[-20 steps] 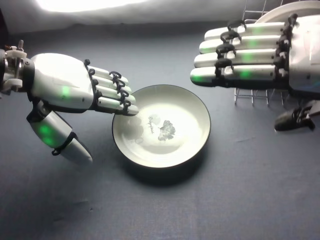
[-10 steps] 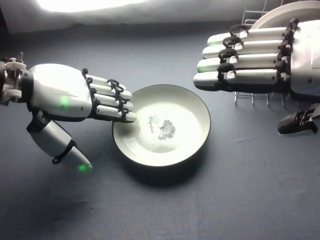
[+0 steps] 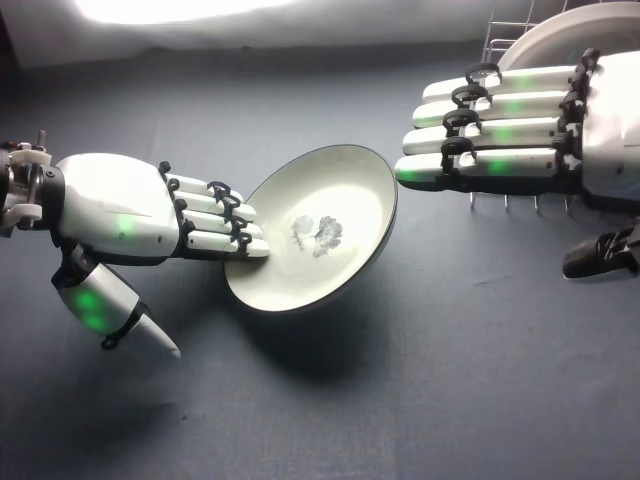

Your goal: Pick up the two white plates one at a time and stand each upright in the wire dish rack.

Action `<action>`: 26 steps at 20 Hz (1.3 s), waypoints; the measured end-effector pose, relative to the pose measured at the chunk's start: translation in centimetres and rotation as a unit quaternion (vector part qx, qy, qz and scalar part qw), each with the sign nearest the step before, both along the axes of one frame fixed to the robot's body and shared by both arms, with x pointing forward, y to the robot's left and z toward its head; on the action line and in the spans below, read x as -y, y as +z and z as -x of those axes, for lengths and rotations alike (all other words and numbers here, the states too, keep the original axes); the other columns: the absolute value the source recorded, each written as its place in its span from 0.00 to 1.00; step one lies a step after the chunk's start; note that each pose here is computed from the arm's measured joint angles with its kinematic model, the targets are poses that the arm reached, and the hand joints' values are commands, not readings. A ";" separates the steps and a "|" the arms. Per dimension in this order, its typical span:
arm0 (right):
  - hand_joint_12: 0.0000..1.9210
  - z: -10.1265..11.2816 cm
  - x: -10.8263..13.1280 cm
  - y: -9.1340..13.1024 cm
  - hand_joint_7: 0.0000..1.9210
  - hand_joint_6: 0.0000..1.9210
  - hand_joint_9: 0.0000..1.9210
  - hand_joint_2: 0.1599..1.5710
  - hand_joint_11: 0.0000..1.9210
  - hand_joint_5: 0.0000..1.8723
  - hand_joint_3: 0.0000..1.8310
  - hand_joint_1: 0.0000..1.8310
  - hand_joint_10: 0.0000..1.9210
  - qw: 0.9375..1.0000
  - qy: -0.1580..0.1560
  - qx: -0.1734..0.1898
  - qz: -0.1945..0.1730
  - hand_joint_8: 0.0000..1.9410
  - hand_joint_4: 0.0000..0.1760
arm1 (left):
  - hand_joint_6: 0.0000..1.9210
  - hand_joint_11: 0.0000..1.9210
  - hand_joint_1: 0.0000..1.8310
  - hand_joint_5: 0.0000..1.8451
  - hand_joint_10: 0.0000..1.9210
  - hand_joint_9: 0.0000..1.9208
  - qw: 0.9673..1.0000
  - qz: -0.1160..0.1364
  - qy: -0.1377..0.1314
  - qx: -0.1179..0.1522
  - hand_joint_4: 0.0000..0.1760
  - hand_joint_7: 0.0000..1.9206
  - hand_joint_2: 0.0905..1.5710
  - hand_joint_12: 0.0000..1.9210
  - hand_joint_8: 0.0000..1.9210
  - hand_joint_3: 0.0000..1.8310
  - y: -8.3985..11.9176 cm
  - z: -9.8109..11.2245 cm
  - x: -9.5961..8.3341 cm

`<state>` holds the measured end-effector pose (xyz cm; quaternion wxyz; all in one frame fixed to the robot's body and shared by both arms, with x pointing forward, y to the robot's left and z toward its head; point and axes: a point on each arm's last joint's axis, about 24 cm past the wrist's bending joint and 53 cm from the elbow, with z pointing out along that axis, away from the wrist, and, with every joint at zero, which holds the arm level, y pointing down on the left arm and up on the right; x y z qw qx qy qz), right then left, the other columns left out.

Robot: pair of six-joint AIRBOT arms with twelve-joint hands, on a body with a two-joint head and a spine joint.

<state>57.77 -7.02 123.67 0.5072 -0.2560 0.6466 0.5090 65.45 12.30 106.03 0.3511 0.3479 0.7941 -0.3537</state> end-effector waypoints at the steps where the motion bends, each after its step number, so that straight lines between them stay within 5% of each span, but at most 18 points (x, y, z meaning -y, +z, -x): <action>1: 0.00 -0.4 -0.2 -0.5 0.00 0.00 0.00 0.55 0.00 0.00 0.01 0.69 0.00 1.000 -0.007 -0.006 0.007 0.00 0.00 | 0.00 0.00 0.00 0.00 0.00 0.00 1.000 0.000 0.000 0.000 0.00 0.00 0.62 0.00 0.00 0.00 0.0 0.0 0.0; 11: 0.00 -1.7 -4.7 -4.7 0.00 0.00 0.00 0.56 0.00 0.00 0.01 0.67 0.00 0.998 -0.001 -0.023 0.050 0.00 0.00 | 0.00 0.00 0.00 0.00 0.00 0.00 1.000 0.001 0.000 -0.001 0.00 0.00 0.62 0.00 0.00 0.00 0.1 0.0 -0.1; 26: 0.02 -7.7 -10.1 -9.1 0.00 0.00 0.00 0.55 0.02 0.00 0.00 0.72 0.00 0.997 -0.018 -0.018 0.079 0.00 0.00 | 0.00 0.00 0.00 0.01 0.00 0.00 1.000 0.002 0.000 0.000 0.00 0.01 0.62 0.00 0.00 0.00 0.1 0.0 0.0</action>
